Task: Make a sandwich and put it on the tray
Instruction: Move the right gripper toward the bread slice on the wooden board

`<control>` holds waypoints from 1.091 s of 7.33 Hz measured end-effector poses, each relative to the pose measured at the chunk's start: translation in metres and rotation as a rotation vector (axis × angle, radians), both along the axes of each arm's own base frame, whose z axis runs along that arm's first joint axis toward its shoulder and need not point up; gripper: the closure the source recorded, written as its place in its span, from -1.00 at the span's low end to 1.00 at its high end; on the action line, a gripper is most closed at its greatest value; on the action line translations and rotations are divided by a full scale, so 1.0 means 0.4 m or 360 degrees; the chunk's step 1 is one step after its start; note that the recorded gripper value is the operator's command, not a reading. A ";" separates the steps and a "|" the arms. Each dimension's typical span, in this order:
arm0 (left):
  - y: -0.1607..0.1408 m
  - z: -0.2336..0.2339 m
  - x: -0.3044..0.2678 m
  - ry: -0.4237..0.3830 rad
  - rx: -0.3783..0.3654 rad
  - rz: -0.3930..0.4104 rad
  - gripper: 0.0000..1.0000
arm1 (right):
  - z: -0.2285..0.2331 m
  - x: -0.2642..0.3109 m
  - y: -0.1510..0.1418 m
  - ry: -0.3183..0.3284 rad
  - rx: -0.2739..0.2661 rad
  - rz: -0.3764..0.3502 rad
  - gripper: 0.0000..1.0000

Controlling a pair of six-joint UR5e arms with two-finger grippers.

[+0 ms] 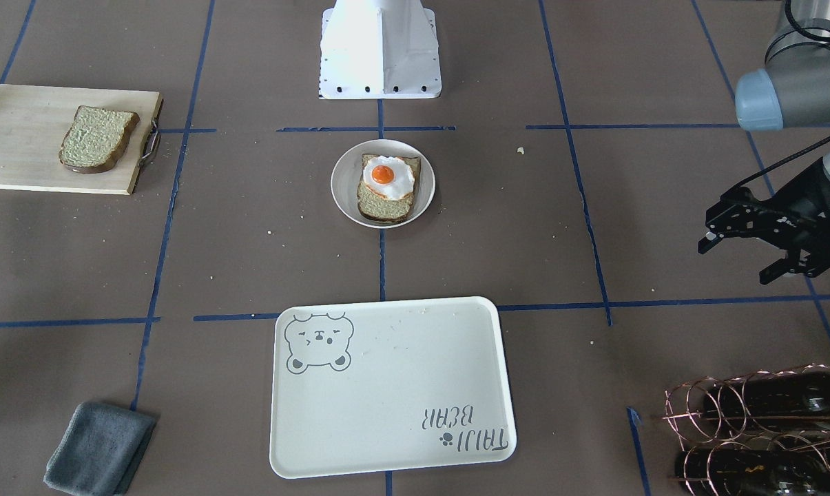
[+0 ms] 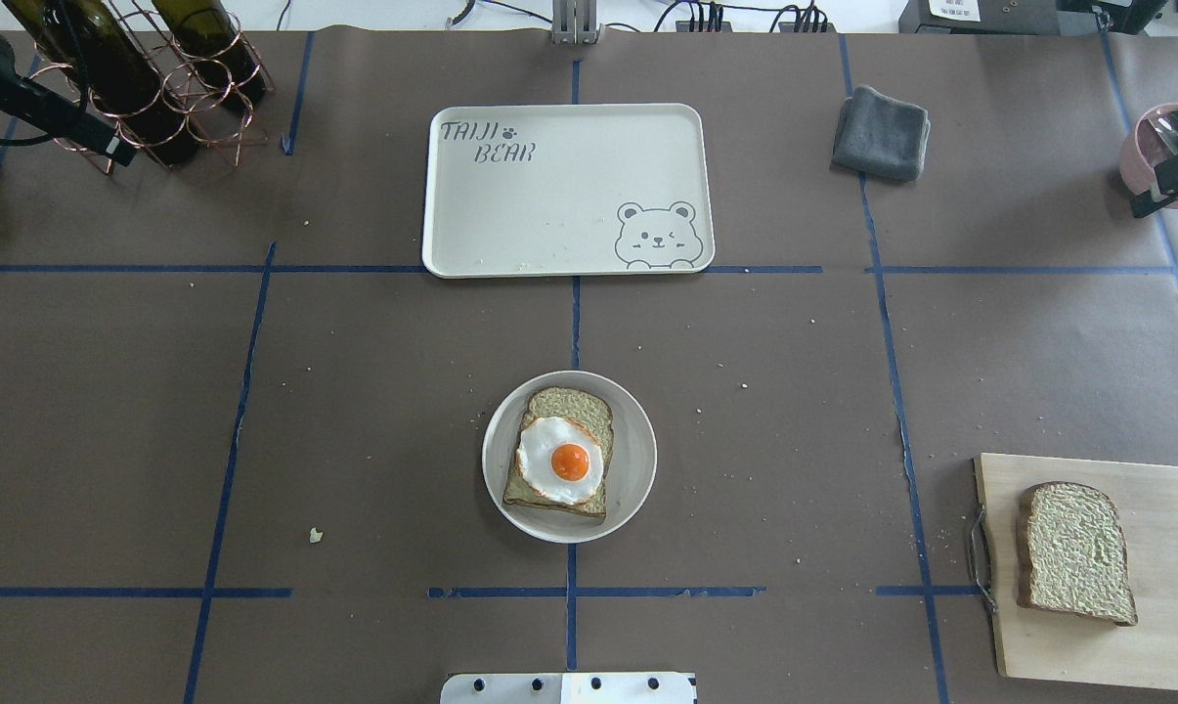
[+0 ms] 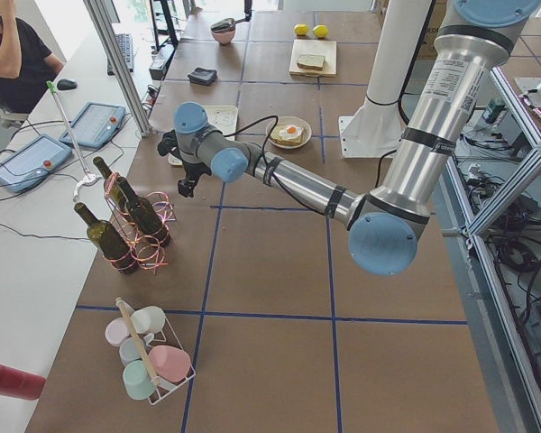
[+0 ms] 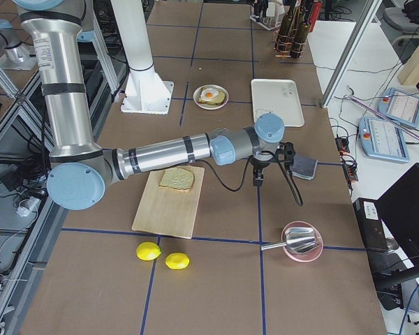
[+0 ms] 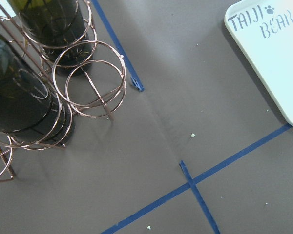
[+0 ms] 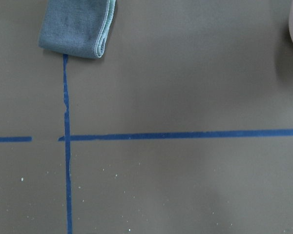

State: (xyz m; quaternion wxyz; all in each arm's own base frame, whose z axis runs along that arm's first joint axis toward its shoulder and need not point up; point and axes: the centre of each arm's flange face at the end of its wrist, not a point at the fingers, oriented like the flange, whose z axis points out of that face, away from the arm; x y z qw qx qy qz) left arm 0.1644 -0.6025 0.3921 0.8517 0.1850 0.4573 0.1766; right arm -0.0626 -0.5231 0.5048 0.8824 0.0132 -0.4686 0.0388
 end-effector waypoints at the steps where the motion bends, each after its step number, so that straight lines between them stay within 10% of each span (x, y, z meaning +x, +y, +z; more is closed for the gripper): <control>1: 0.016 -0.022 0.035 0.0065 -0.0080 -0.0008 -1.00 | -0.012 -0.033 0.077 0.0023 -0.0015 0.0025 -1.00; 8: 0.076 -0.096 0.142 0.0247 -0.0310 -0.0126 -1.00 | 0.179 -0.212 0.629 0.0109 -0.0009 0.0047 -0.96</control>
